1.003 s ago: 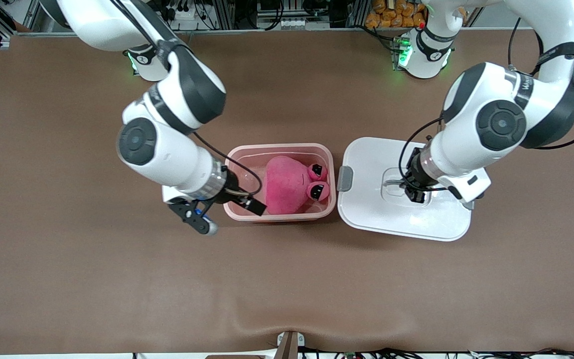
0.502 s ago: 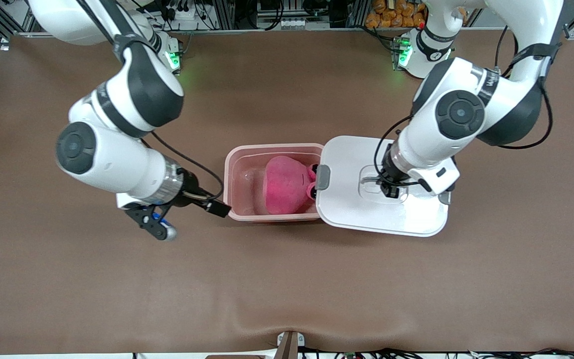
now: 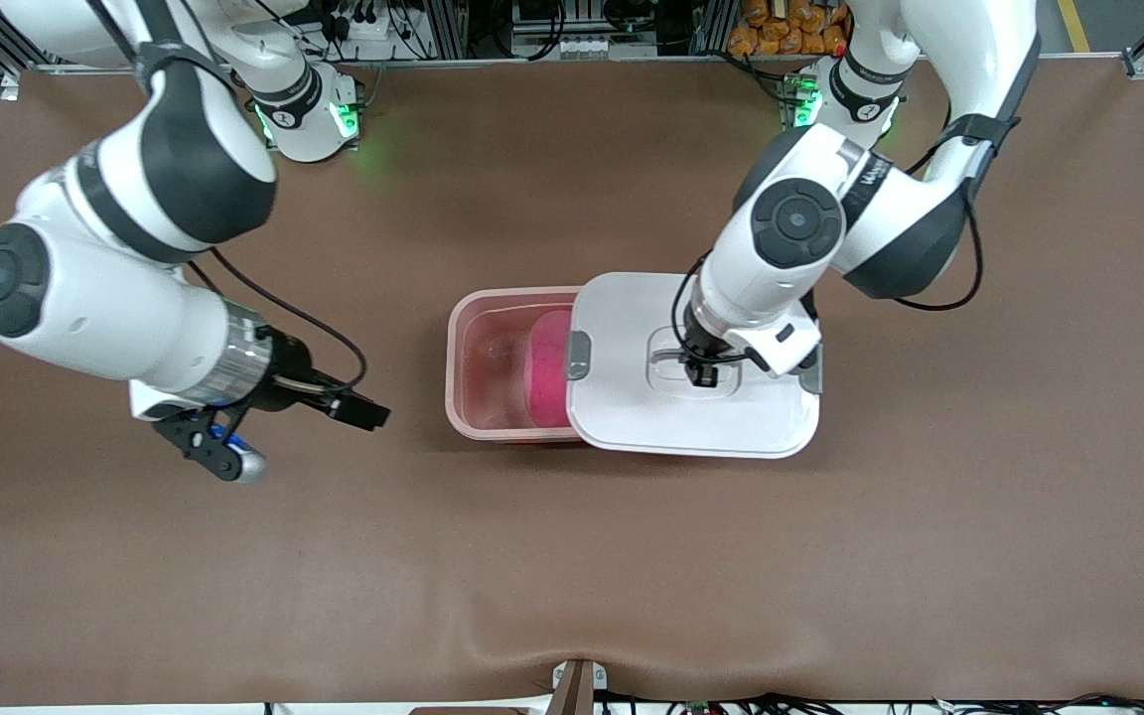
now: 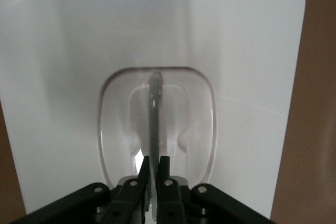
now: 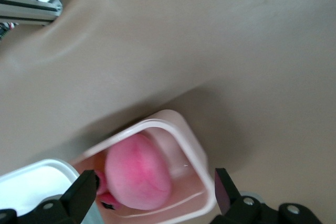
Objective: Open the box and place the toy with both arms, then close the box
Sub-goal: 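Move the lid over the box with the left gripper while the right gripper withdraws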
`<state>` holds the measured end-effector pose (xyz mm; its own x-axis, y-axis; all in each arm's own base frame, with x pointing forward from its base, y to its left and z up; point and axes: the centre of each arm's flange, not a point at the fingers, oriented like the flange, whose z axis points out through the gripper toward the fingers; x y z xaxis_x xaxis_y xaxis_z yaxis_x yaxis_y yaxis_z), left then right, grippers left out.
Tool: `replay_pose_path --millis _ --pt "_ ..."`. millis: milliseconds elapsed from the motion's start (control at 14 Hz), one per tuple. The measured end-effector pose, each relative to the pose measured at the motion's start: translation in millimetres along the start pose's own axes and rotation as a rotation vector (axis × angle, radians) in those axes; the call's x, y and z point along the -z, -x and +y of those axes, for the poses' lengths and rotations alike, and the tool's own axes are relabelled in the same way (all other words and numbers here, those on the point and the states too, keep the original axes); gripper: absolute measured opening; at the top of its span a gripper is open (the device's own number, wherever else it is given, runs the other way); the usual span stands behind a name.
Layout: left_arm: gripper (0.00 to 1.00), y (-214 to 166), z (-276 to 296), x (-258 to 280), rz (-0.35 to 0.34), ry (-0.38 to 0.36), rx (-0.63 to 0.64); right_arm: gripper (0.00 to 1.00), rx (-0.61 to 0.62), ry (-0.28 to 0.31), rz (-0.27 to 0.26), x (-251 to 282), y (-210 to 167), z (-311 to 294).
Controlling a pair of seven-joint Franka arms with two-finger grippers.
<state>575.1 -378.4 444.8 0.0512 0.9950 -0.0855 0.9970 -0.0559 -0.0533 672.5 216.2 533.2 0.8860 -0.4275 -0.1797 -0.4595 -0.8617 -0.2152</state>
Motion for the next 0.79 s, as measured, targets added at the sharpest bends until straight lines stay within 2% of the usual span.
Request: replay_pose_path --millis 287,573,788 --pt "0.07 46.2 -16.8 -4.6 -0.004 0.082 0.034 1.00 0.047 0.021 -0.019 25.8 -18.8 39.8" --pt "0.07 78.4 -26.6 -37.9 0.019 0.097 0.062 1.00 0.073 0.038 -0.001 51.5 -32.4 72.6" --pt "0.07 99.4 -25.2 -54.0 -0.005 0.140 0.125 1.00 0.088 0.073 -0.007 61.6 -32.1 86.9"
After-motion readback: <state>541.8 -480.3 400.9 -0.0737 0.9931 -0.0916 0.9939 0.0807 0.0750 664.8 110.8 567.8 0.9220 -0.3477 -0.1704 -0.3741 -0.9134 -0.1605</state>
